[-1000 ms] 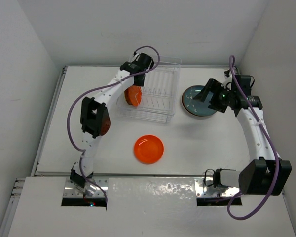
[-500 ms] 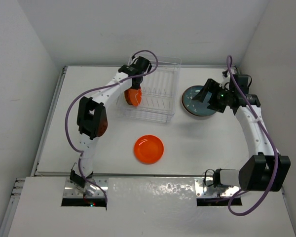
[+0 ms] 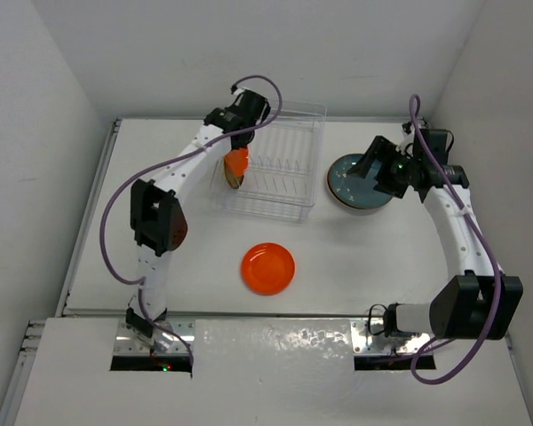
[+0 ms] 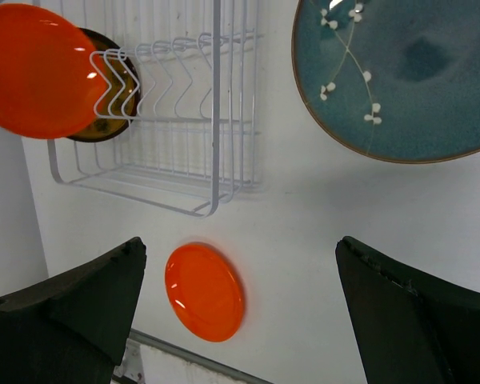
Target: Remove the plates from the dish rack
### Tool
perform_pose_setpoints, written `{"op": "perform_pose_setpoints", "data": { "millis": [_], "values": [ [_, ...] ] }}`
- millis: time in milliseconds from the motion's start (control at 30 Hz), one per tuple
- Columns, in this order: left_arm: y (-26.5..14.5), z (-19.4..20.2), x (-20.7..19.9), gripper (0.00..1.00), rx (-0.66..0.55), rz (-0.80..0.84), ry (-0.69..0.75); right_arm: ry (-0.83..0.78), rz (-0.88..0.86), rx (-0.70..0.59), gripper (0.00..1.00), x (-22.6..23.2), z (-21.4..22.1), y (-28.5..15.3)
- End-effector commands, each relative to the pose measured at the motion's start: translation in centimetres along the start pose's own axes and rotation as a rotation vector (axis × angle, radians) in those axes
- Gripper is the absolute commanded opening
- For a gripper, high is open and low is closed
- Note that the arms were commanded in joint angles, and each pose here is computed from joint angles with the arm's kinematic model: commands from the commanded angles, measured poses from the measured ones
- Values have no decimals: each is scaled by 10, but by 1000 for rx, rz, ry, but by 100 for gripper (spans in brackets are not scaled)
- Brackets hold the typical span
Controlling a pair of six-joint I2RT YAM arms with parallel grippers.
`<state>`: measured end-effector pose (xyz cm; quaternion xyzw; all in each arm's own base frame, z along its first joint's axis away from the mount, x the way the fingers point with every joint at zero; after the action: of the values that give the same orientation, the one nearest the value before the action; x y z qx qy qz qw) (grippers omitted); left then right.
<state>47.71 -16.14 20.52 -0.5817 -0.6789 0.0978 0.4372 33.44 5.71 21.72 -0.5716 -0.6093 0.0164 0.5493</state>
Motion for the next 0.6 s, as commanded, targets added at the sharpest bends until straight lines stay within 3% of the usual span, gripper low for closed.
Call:
{"op": "perform_pose_setpoints", "data": {
  "millis": [0, 167, 267, 367, 467, 500, 533, 567],
  "values": [
    [-81, -58, 69, 0, -238, -107, -163, -20, -11, -57, 99, 15, -19, -4],
    [-159, -81, 93, 0, -390, -13, -289, -38, 37, -81, 99, 13, -29, -8],
    [-189, -67, 81, 0, -414, 213, -362, -30, -8, -101, 99, 22, -32, -9],
    [-190, -1, 3, 0, -266, 619, -283, -22, -82, -90, 99, 34, -30, -9],
    [-220, 34, -21, 0, -270, 871, -318, -35, -93, -79, 99, 35, -27, -10],
    [-223, 85, -41, 0, -151, 992, -293, -36, -90, -76, 99, 34, -26, -10],
    [-230, 79, -49, 0, -238, 1072, -306, -38, -83, -69, 99, 30, -23, -8],
    [-235, 91, -55, 0, -228, 1133, -293, -42, -85, -73, 99, 30, -23, -9]
  ]
}}
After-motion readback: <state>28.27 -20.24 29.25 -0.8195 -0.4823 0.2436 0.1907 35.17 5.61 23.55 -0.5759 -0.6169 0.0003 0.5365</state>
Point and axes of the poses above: each gripper's point midway between its finger pads, its own y axis out along the fingers, its own x axis along the line the jaws close on, z = x × y, the point moved 2 cm from there along -y, back along the fingers, and after that the axes turned 12 degrees about y, right-handed, at the moved point
